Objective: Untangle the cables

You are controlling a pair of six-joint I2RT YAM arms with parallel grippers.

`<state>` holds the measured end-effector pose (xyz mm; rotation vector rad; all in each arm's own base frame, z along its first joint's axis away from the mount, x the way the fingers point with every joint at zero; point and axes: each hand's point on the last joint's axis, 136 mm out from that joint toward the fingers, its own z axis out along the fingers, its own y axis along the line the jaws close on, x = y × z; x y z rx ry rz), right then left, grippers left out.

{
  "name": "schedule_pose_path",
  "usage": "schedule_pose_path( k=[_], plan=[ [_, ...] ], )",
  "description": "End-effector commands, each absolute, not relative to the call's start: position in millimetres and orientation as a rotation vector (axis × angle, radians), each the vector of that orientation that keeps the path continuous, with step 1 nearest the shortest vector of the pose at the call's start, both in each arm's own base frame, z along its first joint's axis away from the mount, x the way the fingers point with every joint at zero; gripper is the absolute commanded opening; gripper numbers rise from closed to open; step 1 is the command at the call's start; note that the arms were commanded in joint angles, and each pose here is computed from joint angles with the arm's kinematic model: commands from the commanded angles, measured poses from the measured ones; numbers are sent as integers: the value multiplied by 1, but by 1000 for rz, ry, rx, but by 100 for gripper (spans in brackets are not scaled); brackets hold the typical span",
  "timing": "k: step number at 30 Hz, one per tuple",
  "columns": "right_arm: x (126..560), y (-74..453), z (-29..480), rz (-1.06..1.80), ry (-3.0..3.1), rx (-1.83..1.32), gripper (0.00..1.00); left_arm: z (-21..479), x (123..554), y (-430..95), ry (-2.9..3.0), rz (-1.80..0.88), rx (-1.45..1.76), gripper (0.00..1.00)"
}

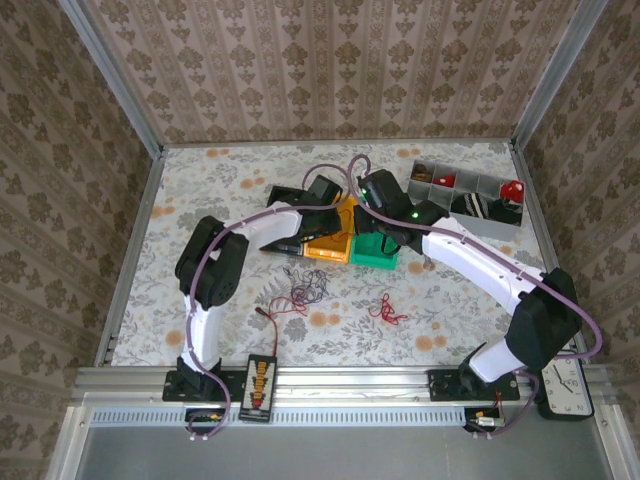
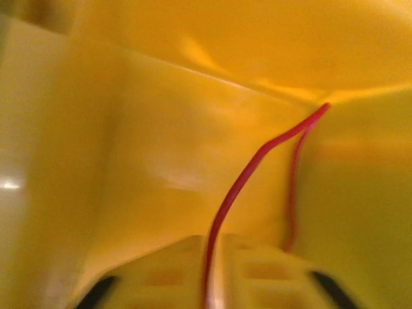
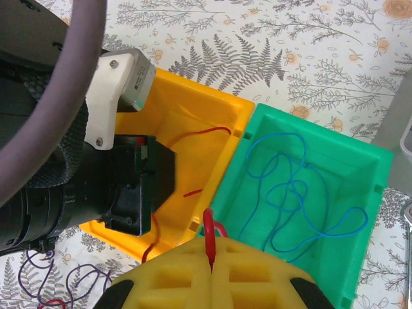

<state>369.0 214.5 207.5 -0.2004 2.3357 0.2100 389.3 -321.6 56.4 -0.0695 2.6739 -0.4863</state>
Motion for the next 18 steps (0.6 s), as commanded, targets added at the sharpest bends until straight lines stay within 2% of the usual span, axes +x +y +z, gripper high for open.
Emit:
schedule_pose_path(
  k=[1, 4, 10, 15, 18],
  plan=[
    [370, 215, 224, 250, 2301, -171, 0, 72, 389, -325, 2669, -499, -63, 37],
    [371, 216, 224, 255, 2301, -172, 0, 109, 395, -325, 2593, -527, -61, 53],
    [376, 222, 220, 253, 2312, -189, 0, 157, 396, -319, 2511, -543, -57, 76],
    [382, 223, 221, 241, 2311, -190, 0, 167, 390, -314, 2503, -596, -95, 91],
    [386, 219, 221, 210, 2310, -178, 0, 172, 389, -308, 2489, -645, -126, 97]
  ],
)
